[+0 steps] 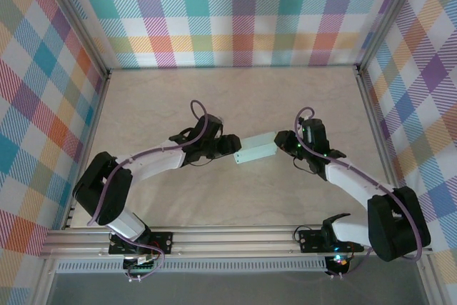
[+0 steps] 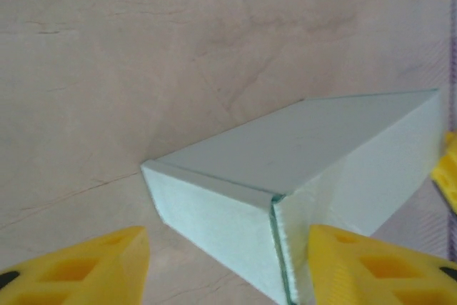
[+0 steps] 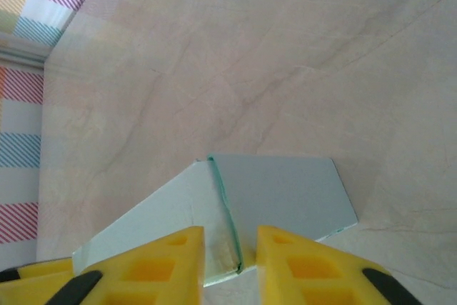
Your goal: Fold the paper box
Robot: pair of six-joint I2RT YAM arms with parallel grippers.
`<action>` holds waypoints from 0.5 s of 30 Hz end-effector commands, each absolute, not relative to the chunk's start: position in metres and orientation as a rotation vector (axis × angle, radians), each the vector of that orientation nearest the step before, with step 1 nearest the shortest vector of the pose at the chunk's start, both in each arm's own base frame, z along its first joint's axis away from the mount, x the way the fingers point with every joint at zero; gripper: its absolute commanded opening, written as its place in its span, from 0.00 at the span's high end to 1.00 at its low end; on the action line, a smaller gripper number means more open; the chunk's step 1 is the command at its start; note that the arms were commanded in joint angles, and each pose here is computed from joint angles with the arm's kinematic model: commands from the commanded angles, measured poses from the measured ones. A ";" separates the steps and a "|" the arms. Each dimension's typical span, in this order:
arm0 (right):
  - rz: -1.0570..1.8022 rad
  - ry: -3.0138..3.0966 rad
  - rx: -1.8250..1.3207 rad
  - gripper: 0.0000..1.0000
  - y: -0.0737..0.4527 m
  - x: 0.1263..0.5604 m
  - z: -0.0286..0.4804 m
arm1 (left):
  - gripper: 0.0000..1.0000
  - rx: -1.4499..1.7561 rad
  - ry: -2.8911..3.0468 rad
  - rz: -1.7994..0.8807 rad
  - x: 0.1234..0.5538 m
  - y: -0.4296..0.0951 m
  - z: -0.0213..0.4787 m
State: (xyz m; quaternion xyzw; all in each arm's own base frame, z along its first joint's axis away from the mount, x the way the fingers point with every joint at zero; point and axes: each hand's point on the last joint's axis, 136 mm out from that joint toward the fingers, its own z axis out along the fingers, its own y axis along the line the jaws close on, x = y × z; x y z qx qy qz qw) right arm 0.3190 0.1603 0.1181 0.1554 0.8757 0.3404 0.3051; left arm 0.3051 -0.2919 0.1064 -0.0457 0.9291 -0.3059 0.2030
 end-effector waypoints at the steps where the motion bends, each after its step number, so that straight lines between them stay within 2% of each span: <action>1: 0.918 2.327 0.337 0.66 0.167 0.313 0.136 | 0.31 -0.042 2.763 -0.632 0.286 -0.266 0.089; 3: 0.909 2.317 0.322 0.57 0.166 0.312 0.142 | 0.23 0.004 2.726 -0.645 0.292 -0.269 0.108; 5: 0.883 2.310 0.313 0.47 0.162 0.311 0.145 | 0.05 0.098 2.654 -0.669 0.298 -0.273 0.128; 6: 0.871 2.307 0.306 0.42 0.160 0.310 0.147 | 0.01 0.136 2.618 -0.681 0.300 -0.275 0.135; 8: 0.849 2.298 0.299 0.33 0.157 0.308 0.149 | 0.00 0.218 2.540 -0.681 0.309 -0.277 0.154; 11: 0.833 2.284 0.273 0.25 0.154 0.305 0.151 | 0.00 0.455 2.433 -0.607 0.318 -0.281 0.171; 15: 0.786 2.279 0.240 0.21 0.147 0.298 0.151 | 0.00 0.837 2.296 -0.612 0.314 -0.298 0.181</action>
